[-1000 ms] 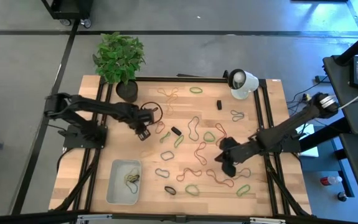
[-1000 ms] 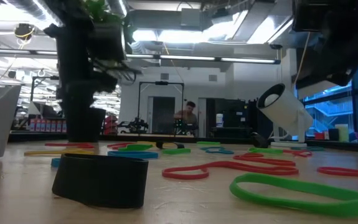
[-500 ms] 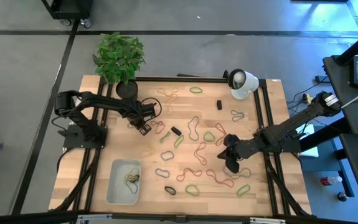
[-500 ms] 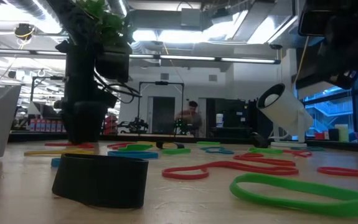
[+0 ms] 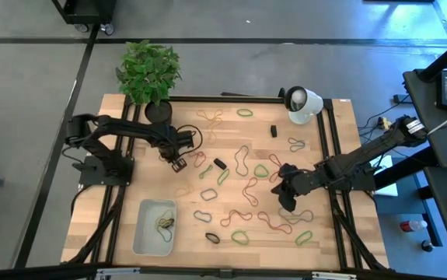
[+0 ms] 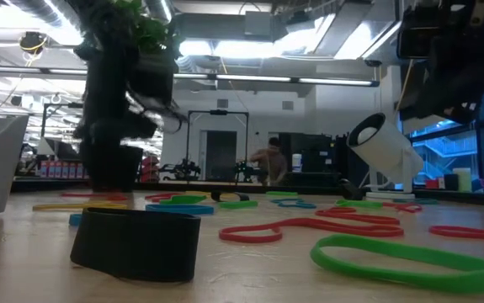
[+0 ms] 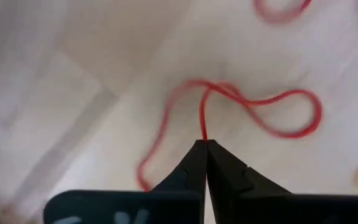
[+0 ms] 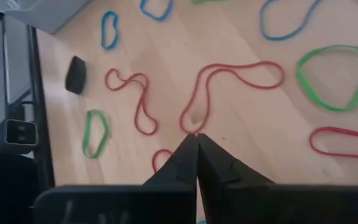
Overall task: Pick and place rubber bands into bin
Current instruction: Put the red rubber band into the bin
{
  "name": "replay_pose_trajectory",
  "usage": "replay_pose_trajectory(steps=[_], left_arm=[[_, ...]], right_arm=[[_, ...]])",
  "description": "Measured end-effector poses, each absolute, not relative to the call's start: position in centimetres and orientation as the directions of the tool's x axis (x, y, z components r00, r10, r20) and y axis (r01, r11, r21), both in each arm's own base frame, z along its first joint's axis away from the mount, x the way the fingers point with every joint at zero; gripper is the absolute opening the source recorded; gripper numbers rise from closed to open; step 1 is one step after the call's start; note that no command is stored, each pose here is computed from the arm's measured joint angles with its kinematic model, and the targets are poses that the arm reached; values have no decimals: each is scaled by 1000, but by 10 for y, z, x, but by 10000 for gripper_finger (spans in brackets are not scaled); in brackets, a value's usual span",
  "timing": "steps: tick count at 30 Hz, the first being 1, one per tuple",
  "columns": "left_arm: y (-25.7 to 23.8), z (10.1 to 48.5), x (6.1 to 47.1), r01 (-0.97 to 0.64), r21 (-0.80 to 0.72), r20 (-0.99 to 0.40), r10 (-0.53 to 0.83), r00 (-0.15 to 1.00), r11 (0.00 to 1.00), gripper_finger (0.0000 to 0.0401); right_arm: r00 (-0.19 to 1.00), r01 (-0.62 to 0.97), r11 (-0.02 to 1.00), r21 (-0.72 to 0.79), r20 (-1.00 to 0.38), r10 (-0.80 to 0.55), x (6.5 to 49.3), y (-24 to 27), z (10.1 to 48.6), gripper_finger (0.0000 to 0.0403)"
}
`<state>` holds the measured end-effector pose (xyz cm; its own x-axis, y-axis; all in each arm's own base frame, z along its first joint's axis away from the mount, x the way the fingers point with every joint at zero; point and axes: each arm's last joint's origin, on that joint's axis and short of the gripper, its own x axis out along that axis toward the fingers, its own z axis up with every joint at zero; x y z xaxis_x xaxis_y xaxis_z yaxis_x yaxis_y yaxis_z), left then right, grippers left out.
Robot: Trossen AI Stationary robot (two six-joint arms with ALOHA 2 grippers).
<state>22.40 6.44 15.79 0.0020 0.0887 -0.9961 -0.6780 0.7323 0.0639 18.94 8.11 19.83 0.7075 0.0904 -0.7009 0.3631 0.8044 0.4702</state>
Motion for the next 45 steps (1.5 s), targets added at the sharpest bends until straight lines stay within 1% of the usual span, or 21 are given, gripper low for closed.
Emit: replay_pose_trajectory(steps=[3, 5, 9, 14, 17, 20, 23, 27, 31, 33, 37, 40, 45], left_arm=[[57, 176, 227, -682, 57, -995, 99, 23, 730, 1], [50, 193, 231, -668, 18, -993, 89, 73, 744, 1], [36, 228, 237, -694, -3, -988, 103, 112, 720, 1], [5, 275, 247, -718, -59, -976, 110, 187, 694, 2], [-16, 300, 252, -718, -124, -953, 118, 277, 684, 1], [-37, 322, 252, -728, -196, -934, 100, 342, 657, 1], [-59, 336, 248, -738, -258, -922, 68, 380, 623, 1], [-90, 345, 237, -760, -318, -921, 7, 390, 567, 1], [-120, 345, 223, -789, -358, -925, -72, 374, 500, 1], [-134, 344, 216, -805, -363, -928, -105, 357, 470, 1], [-157, 339, 204, -834, -345, -938, -126, 322, 430, 2], [-172, 332, 200, -845, -311, -950, -114, 291, 436, 1], [-190, 314, 202, -835, -229, -972, -67, 226, 501, 2]], right_arm=[[692, 388, 804, 451, -719, 69, 189, 77, 197, 4], [679, 399, 811, 428, -733, 53, 189, 73, 195, 6], [676, 351, 862, 364, -736, 36, 190, 69, 195, 6], [676, 297, 905, 305, -737, 26, 191, 66, 195, 7], [676, 258, 927, 271, -737, 28, 191, 66, 195, 7], [676, 228, 942, 245, -737, 28, 191, 66, 195, 7], [676, 193, 958, 213, -737, 28, 191, 66, 195, 7], [677, 147, 974, 173, -736, 29, 191, 66, 195, 7], [675, 133, 977, 168, -737, 35, 191, 67, 195, 7], [675, 132, 977, 169, -737, 36, 191, 67, 195, 7], [675, 134, 976, 171, -737, 36, 191, 67, 195, 7], [675, 137, 975, 174, -737, 37, 191, 67, 195, 7], [676, 157, 969, 193, -736, 37, 191, 67, 195, 7]])
